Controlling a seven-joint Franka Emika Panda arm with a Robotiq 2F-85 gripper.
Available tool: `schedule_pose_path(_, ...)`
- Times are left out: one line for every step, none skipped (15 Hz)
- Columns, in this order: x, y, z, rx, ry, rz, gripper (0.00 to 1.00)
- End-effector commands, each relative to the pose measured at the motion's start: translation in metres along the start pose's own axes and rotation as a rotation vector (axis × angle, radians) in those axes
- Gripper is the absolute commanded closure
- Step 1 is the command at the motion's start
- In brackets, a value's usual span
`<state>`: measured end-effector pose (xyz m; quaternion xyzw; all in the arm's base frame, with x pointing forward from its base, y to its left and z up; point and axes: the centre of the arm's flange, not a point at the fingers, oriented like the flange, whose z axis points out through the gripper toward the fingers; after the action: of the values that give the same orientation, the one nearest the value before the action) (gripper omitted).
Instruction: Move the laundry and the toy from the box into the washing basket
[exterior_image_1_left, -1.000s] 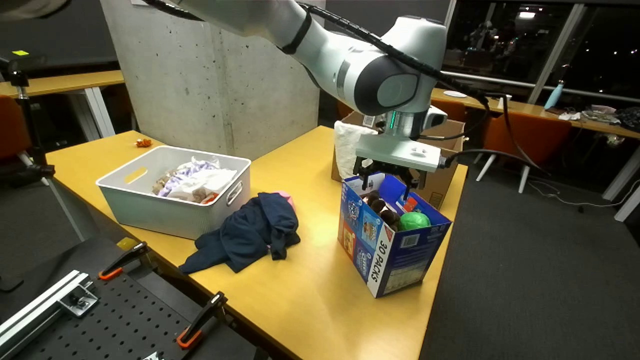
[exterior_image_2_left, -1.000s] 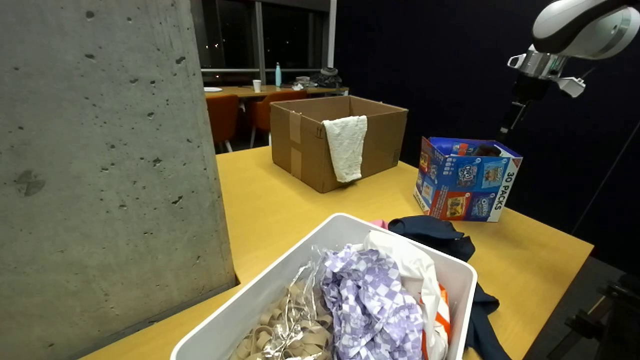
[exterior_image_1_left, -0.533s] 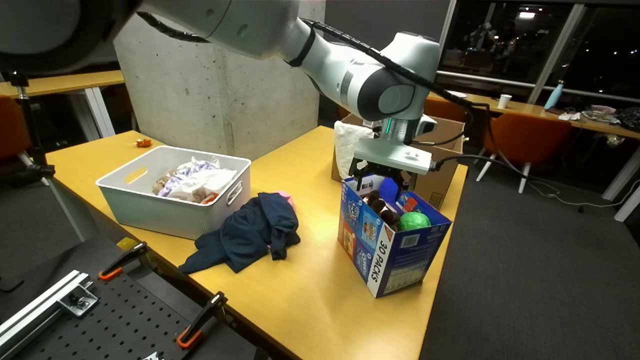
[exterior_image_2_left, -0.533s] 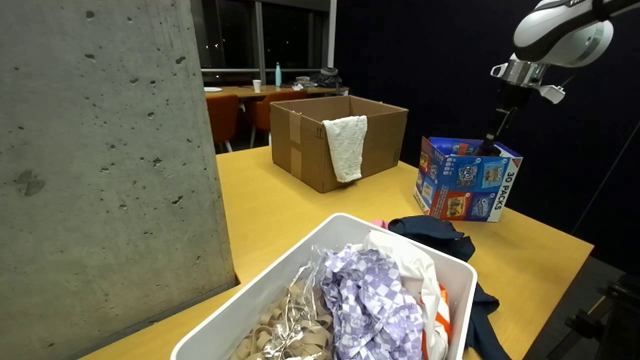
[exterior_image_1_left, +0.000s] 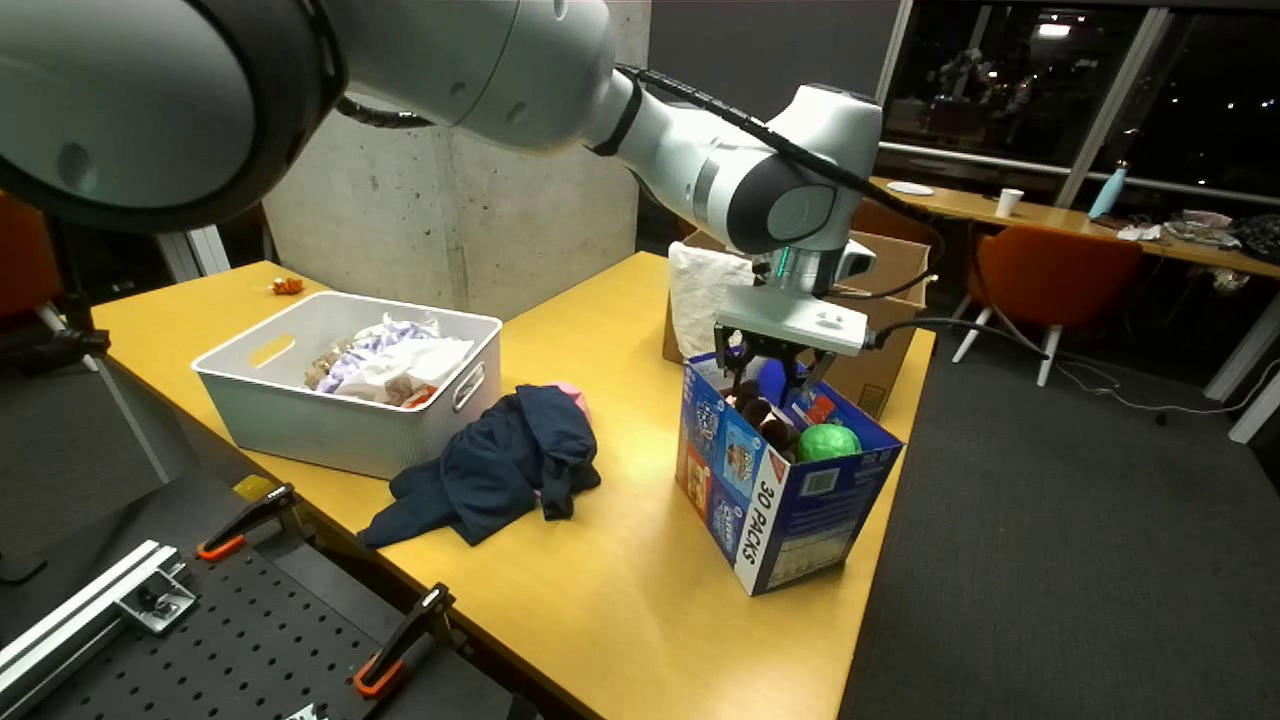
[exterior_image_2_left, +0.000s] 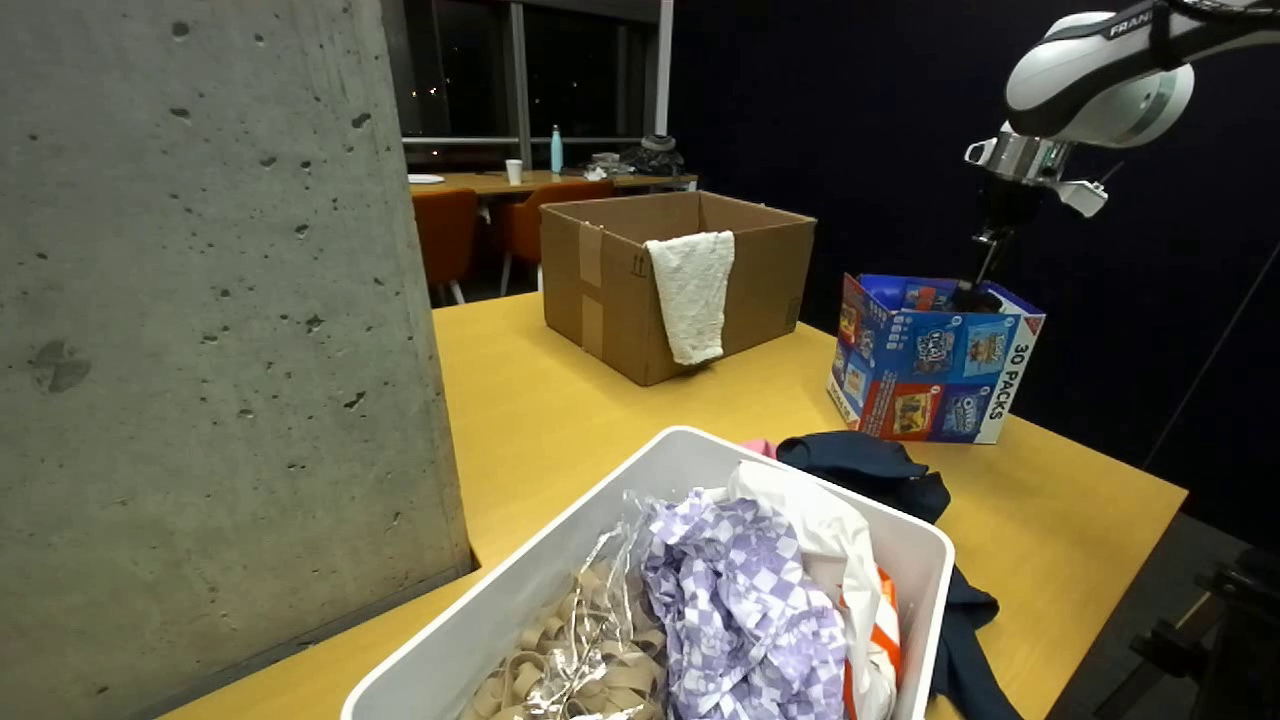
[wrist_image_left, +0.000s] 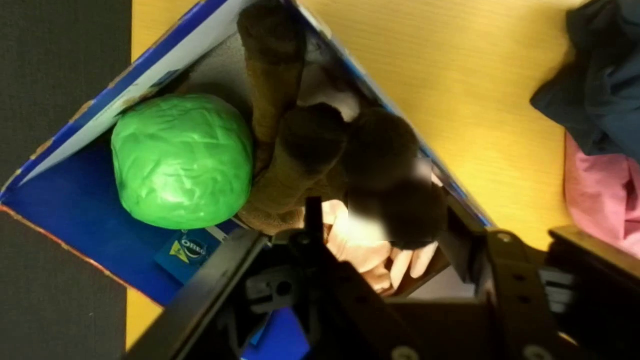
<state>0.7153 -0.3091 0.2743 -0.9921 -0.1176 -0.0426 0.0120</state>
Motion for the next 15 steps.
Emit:
schedule_pose_path(0.02,0.011,0.0,-0.005,-0.01,-0.003,0.71)
schedule_pose_path(0.02,0.011,-0.001,-0.004,-0.01,-0.004,0.8)
schedule_pose_path(0.021,0.011,-0.001,-0.004,-0.009,-0.004,0.86)
schedule_pose_path(0.021,0.011,-0.002,-0.005,-0.008,-0.005,0.95)
schedule_pose_path(0.02,0.01,-0.004,-0.006,-0.006,-0.005,0.99)
schedule_pose_path(0.019,0.01,-0.007,-0.009,-0.002,-0.003,1.0)
schedule_pose_path(0.017,0.009,-0.01,-0.015,0.0,-0.001,0.97)
schedule_pose_path(0.013,0.008,-0.016,-0.023,0.005,0.002,0.97)
schedule_pose_path(0.01,0.008,-0.022,-0.028,0.013,0.004,0.96)
schedule_pose_path(0.003,0.008,-0.031,-0.033,0.022,0.009,0.96)
schedule_pose_path(-0.004,0.007,-0.041,-0.043,0.025,0.014,0.96)
schedule_pose_path(-0.01,0.006,-0.052,-0.043,0.031,0.02,0.96)
schedule_pose_path(-0.015,0.005,-0.061,-0.043,0.038,0.024,0.96)
schedule_pose_path(-0.021,0.003,-0.073,-0.045,0.049,0.028,0.96)
schedule_pose_path(-0.025,0.001,-0.083,-0.051,0.057,0.03,0.96)
